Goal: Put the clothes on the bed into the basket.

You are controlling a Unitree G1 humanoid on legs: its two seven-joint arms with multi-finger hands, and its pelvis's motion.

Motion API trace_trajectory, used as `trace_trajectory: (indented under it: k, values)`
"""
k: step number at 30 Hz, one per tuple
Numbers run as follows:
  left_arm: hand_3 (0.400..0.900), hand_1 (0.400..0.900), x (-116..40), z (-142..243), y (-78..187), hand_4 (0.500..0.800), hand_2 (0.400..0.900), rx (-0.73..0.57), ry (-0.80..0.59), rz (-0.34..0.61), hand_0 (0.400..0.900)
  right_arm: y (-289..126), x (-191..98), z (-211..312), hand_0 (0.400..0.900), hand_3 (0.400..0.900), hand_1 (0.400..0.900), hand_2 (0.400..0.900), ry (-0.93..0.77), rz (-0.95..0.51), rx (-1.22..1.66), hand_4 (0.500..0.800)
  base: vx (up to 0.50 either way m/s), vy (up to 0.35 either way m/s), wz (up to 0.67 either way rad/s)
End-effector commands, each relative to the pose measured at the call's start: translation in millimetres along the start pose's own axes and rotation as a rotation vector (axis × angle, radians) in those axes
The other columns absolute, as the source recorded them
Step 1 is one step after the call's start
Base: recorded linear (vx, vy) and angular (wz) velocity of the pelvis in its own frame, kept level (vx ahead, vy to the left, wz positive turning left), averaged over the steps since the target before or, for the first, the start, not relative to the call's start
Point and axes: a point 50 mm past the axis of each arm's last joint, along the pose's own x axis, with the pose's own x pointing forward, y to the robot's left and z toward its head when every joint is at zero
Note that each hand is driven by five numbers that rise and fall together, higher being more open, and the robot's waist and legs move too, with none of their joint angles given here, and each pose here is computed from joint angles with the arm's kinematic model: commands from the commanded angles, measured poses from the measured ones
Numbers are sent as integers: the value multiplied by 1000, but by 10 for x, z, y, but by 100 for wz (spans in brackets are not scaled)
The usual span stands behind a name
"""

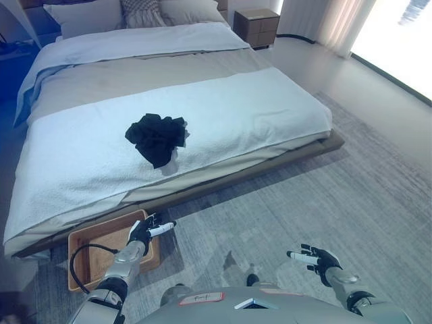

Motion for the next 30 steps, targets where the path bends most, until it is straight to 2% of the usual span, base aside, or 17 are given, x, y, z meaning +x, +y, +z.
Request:
trace_trajectory:
  k: [1, 30]
  values:
    - [900, 900, 108, 522, 156, 800, 900, 20, -164, 58, 900, -141, 25, 353, 900, 900, 900, 900, -117, -45, -30, 800, 0, 0, 0]
    - [900, 900, 114, 573, 150, 800, 900, 8, -182, 55, 900, -144, 29, 383, 900, 900, 900, 900, -122, -43, -24, 800, 0, 0, 0]
